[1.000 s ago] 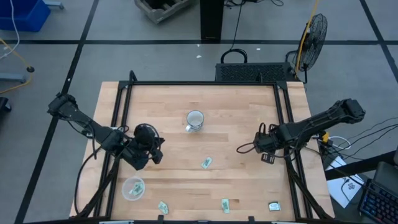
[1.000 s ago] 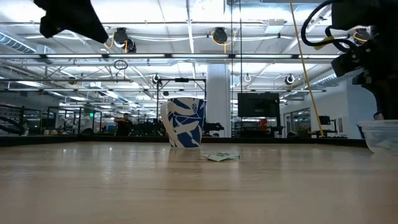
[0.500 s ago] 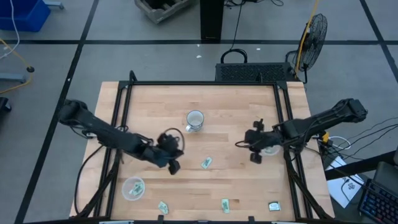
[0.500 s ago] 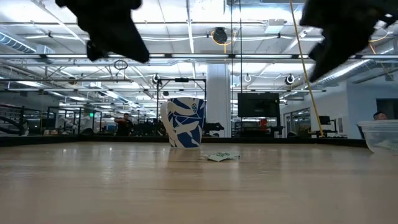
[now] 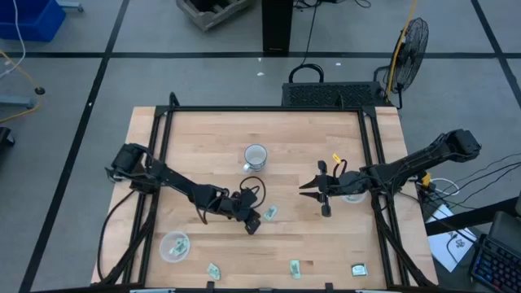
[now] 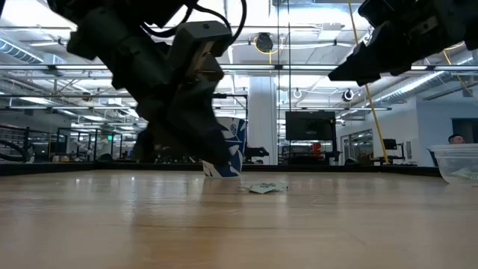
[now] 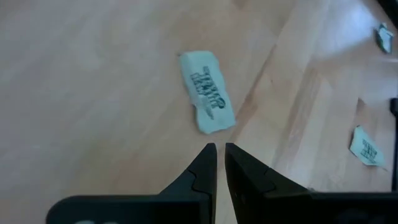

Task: Pick and place Stevia / Truvia into bins
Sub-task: Put the green stevia packet into the left transparent container

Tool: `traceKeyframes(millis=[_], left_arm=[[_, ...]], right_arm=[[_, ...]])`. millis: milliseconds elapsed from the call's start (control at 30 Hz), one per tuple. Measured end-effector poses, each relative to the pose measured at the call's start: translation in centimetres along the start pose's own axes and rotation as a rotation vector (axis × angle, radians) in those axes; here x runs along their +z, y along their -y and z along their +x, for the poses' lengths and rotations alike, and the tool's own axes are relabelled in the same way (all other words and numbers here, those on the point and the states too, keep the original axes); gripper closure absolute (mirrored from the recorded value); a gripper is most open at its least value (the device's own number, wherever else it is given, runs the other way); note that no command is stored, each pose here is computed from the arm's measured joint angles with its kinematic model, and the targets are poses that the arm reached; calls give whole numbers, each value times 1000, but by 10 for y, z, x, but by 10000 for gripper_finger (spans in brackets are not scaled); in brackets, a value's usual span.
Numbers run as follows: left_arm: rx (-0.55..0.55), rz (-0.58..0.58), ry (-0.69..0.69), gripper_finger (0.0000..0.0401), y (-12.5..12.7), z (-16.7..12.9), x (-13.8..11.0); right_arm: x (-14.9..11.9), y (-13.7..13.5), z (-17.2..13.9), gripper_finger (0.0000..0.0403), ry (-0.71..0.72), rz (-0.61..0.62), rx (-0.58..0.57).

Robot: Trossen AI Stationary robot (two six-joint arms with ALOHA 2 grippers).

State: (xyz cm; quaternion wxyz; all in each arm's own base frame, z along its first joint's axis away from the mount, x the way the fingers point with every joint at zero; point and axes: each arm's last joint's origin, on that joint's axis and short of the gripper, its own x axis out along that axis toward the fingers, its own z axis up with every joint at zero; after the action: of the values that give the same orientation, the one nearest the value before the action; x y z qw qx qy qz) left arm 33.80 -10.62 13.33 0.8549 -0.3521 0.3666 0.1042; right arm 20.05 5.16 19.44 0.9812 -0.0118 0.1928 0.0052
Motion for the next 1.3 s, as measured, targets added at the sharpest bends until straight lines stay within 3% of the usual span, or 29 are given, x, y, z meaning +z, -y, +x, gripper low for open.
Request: traceKeyframes(millis=[200, 400, 1000, 1300], left_arm=[[-63, -5, 15, 364, 0, 15, -3], [-34, -43, -25, 364, -8, 25, -9], [-28, -85, -31, 362, -19, 29, 4], [-38, -27, -81, 283, -21, 29, 4]], right_arm=[[-7, 7, 1, 330, -6, 8, -29], [-6, 9, 2, 330, 0, 20, -40], [-3, 9, 2, 330, 35, 31, -34], [-3, 9, 2, 330, 35, 24, -34]])
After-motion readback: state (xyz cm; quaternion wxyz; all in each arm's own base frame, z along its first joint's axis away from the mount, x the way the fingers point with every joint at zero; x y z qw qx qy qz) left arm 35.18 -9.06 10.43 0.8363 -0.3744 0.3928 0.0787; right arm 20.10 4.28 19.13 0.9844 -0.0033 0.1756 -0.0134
